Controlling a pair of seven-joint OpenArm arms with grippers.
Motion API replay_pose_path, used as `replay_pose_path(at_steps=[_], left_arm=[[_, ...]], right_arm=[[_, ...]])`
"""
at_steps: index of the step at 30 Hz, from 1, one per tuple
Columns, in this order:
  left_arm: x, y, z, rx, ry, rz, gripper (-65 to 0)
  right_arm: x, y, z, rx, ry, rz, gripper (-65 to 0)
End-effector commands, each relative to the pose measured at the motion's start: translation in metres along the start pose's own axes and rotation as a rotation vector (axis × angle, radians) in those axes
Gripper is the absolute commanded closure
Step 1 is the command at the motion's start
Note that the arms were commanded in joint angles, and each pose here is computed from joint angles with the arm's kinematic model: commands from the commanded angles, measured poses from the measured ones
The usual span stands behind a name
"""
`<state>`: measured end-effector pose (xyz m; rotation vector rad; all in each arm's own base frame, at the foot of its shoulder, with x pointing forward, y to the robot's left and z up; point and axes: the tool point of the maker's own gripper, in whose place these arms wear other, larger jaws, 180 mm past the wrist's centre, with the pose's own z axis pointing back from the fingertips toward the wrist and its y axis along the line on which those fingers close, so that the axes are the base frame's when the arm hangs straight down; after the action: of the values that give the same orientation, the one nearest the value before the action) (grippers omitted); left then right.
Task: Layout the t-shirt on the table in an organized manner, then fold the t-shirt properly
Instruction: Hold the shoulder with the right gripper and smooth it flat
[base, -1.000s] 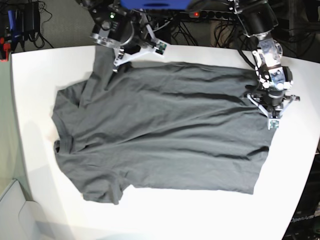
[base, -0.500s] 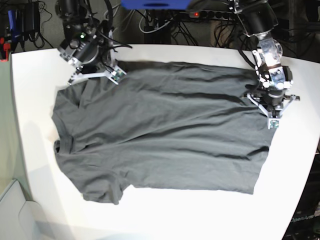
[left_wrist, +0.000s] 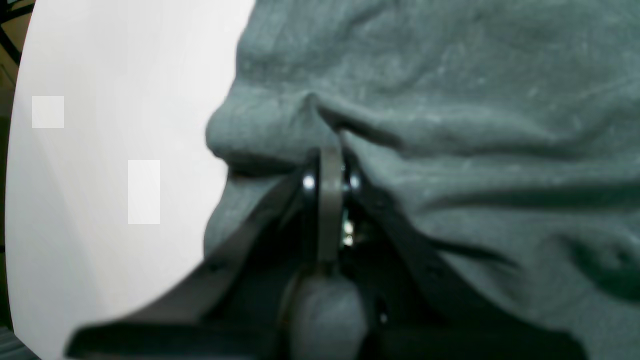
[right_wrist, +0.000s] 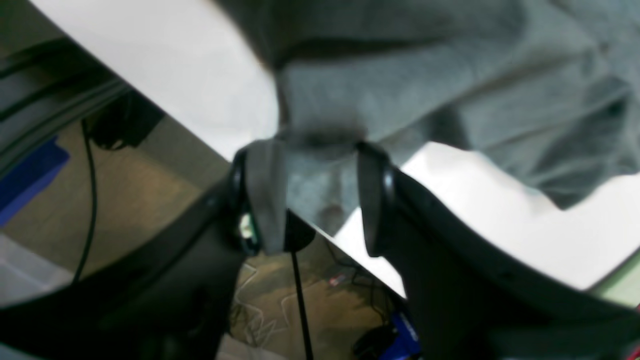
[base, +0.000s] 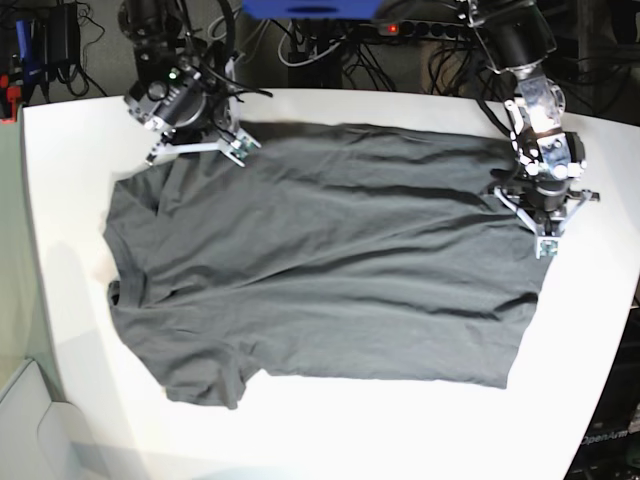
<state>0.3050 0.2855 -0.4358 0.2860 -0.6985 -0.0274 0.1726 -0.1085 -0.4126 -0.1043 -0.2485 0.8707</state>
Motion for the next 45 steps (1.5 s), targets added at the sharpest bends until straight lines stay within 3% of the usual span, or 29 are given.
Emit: replay_pose_path(at_steps=[1,8,12,15,17,21,22,24,28,32,37,43,45], left_arm=[[-0.021,-0.005,0.001,-0.019,0.087,-0.017,-0.1],[-0.02,-0.005,0.0,-0.019,0.084,-0.017,-0.1],[-0.018,-0.005,0.0,-0.018,0.081,-0.016,-0.1],[-0.018,-0.004,0.0,-0.017,0.081,-0.017,-0.1],[-0.017,-0.004,0.0,-0.017,0.079,-0.017,-0.1],[-0.017,-0.003,0.0,-0.015,0.079,-0.018,-0.1],[-0.017,-0.003,0.0,-0.015,0.079,-0.018,-0.1],[-0.016,-0.003,0.0,-0.015,0.078,-0.017,-0.1],[-0.016,-0.003,0.0,-0.015,0.078,-0.017,-0.1],[-0.016,-0.002,0.0,-0.013,0.078,-0.022,-0.1],[-0.018,0.004,0.0,-0.004,0.081,-0.03,-0.1],[-0.018,0.005,0.001,-0.003,0.081,-0.031,-0.1],[-0.018,0.005,0.001,-0.003,0.081,-0.031,-0.1]], right_arm=[[0.006,-0.003,0.003,-0.01,-0.019,-0.005,-25.7],[0.01,0.006,-0.007,0.03,-0.01,-0.019,-26.0],[0.0,0.016,-0.027,0.086,0.052,-0.02,-25.6],[0.004,0.019,-0.029,0.094,0.025,-0.022,-24.8],[0.007,0.021,-0.03,0.099,0.001,-0.024,-20.8],[0.013,0.025,-0.029,0.106,-0.019,-0.031,-5.2],[0.014,0.027,-0.026,0.107,-0.029,-0.032,-4.3],[0.02,0.03,-0.017,0.098,-0.069,-0.031,-5.4],[0.055,0.067,0.018,0.13,-0.249,0.064,-5.9],[0.07,0.108,0.028,0.21,-0.296,0.152,-5.9],[0.064,0.108,0.023,0.21,-0.248,0.166,-5.9],[0.052,0.077,0.013,0.144,-0.175,0.144,-6.0],[0.049,0.071,0.013,0.132,-0.168,0.13,-9.0]])
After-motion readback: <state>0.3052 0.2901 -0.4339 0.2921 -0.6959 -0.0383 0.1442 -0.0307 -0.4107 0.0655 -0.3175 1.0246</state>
